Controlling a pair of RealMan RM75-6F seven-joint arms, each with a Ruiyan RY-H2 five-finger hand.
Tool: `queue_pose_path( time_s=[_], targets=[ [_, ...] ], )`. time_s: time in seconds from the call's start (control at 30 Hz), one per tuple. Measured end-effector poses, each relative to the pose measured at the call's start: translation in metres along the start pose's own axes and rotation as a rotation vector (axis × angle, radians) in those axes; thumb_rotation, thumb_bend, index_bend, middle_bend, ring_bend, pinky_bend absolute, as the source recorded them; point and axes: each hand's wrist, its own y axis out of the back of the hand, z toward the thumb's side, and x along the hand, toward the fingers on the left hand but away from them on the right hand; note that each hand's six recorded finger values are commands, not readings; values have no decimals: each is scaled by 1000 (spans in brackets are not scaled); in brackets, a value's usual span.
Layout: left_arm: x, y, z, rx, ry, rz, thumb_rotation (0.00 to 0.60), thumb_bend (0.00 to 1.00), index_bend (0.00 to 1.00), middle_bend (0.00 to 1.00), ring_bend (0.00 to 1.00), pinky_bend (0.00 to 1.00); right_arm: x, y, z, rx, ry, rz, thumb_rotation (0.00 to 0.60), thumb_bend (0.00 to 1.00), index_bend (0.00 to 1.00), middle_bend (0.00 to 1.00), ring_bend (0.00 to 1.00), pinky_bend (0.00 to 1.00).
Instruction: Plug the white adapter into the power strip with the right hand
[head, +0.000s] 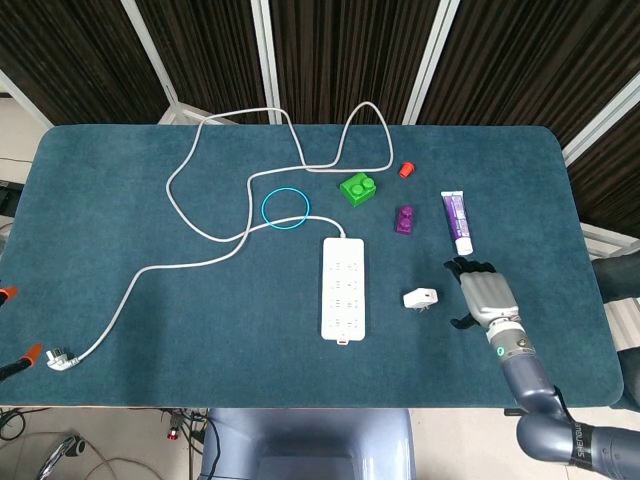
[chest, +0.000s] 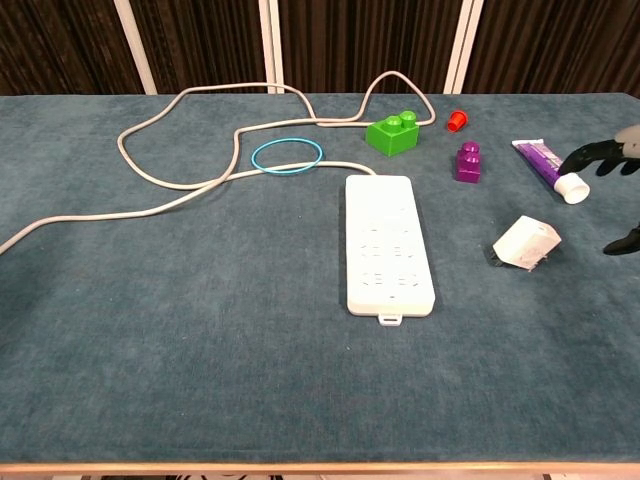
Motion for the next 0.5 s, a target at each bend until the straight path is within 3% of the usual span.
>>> queue_pose_path(
  time_s=[0.27,0.5],
  targets=[
    [0,-2,1,4,-2,-7,600,133,222,103,39,54,-15,-8,4,-159,144,-10,600,236,193,117,172,156],
    [0,-2,1,5,-1,-6,600,133,231,103,39,57,-28,-17,1,-248,233,-58,600,236,246,228,282,236]
  ],
)
